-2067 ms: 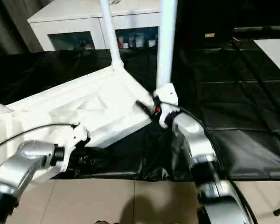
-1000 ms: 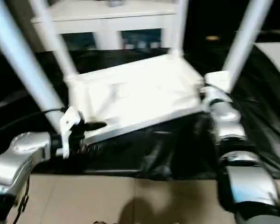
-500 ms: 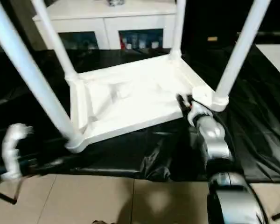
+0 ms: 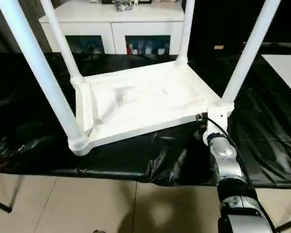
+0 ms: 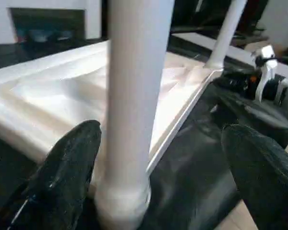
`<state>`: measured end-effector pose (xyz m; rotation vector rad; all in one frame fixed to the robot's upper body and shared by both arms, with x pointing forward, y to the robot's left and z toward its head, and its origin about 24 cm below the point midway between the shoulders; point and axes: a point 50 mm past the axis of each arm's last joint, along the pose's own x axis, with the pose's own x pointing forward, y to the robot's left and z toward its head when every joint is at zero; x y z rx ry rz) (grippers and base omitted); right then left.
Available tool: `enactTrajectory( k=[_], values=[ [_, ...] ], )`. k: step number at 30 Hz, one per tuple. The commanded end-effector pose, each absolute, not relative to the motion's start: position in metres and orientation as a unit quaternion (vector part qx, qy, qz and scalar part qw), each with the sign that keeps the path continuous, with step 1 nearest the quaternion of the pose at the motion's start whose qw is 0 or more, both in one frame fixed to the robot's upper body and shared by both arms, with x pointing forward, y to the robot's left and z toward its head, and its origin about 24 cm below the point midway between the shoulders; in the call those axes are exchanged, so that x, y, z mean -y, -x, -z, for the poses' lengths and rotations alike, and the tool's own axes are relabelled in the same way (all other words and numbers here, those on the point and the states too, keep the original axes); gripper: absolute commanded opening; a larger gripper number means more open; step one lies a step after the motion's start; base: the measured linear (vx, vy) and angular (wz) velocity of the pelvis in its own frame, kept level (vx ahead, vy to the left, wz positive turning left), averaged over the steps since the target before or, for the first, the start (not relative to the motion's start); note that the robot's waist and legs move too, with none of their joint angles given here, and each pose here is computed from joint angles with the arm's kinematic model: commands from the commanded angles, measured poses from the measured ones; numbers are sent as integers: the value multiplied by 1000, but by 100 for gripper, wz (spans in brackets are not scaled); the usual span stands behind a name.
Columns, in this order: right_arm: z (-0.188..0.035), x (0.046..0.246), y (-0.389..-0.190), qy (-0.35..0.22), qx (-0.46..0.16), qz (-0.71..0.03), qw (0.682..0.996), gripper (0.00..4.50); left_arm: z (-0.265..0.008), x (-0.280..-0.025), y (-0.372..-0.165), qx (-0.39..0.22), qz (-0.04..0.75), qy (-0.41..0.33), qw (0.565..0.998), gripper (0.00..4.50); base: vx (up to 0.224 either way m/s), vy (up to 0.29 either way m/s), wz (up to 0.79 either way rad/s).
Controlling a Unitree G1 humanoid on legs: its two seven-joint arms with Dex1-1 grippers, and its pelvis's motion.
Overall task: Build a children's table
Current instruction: Rotate table base
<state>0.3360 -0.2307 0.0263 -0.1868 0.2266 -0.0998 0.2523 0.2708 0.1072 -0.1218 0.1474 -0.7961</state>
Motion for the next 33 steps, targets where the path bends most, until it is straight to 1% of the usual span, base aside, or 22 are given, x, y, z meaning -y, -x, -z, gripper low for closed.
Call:
enactTrajectory(
  k=[1, 3, 5, 6, 7, 8, 9, 12, 13, 14, 16, 17, 19, 20, 21, 22, 24, 26, 29, 31, 32, 33],
  values=[
    [-22, 223, -338, 98, -133, 25, 986, 278, -102, -262, -263, -78, 388, 55, 917, 442, 0, 0, 0],
    [-15, 212, -338, 100, -156, -11, 983, 278, -99, -249, -274, -76, 392, 51, 916, 442, 0, 0, 0],
    [-12, 207, -338, 102, -164, -23, 981, 278, -98, -243, -278, -76, 395, 50, 914, 442, 0, 0, 0],
    [-9, 201, -338, 103, -171, -39, 979, 278, -95, -236, -284, -84, 392, 46, 915, 442, 0, 0, 0],
    [-9, 200, -338, 102, -171, -41, 979, 278, -94, -235, -284, -85, 393, 46, 914, 442, 0, 0, 0],
    [-8, 191, -340, 93, -170, -60, 979, 278, -91, -226, -288, -94, 398, 44, 911, 442, 0, 0, 0],
    [-8, 188, -341, 91, -170, -65, 979, 278, -90, -224, -289, -97, 399, 44, 911, 442, 0, 0, 0],
    [-14, 169, -348, 69, -151, -103, 981, 278, -87, -208, -293, -103, 424, 54, 898, 442, 0, 0, 0],
    [-16, 165, -349, 63, -147, -111, 981, 278, -87, -205, -293, -102, 431, 56, 895, 442, 0, 0, 0],
    [-17, 164, -350, 62, -146, -113, 981, 278, -87, -204, -293, -101, 436, 59, 892, 442, 0, 0, 0],
    [-21, 155, -354, 54, -135, -128, 981, 278, -92, -192, -291, -95, 472, 73, 873, 442, 0, 0, 0],
    [-21, 155, -354, 54, -135, -128, 981, 278, -92, -192, -291, -95, 472, 73, 873, 442, 0, 0, 0],
    [-23, 150, -356, 49, -135, -139, 980, 278, -95, -184, -288, -95, 501, 75, 857, 442, 0, 0, 0],
    [-24, 148, -357, 49, -135, -143, 979, 278, -97, -179, -284, -96, 520, 76, 845, 442, 0, 0, 0],
    [-25, 144, -359, 52, -137, -152, 977, 278, -103, -166, -275, -104, 569, 81, 812, 442, 0, 0, 0],
    [-25, 144, -359, 52, -136, -153, 977, 278, -103, -165, -274, -104, 573, 81, 809, 442, 0, 0, 0],
    [-27, 139, -360, 50, -132, -165, 976, 278, -107, -155, -265, -112, 608, 76, 783, 442, 0, 0, 0],
    [-27, 138, -361, 49, -131, -169, 976, 278, -108, -153, -263, -115, 616, 73, 776, 442, 0, 0, 0],
    [-29, 126, -361, 48, -126, -199, 971, 278, -111, -136, -261, -115, 642, 52, 756, 442, 0, 0, 0],
    [-31, 111, -360, 44, -119, -230, 965, 278, -113, -121, -268, -102, 648, 41, 754, 442, 0, 0, 0],
    [-31, 111, -360, 44, -119, -230, 965, 278, -113, -121, -268, -102, 648, 41, 754, 442, 0, 0, 0],
    [-31, 106, -360, 42, -117, -239, 963, 278, -114, -117, -271, -98, 649, 40, 753, 442, 0, 0, 0]
  ],
)
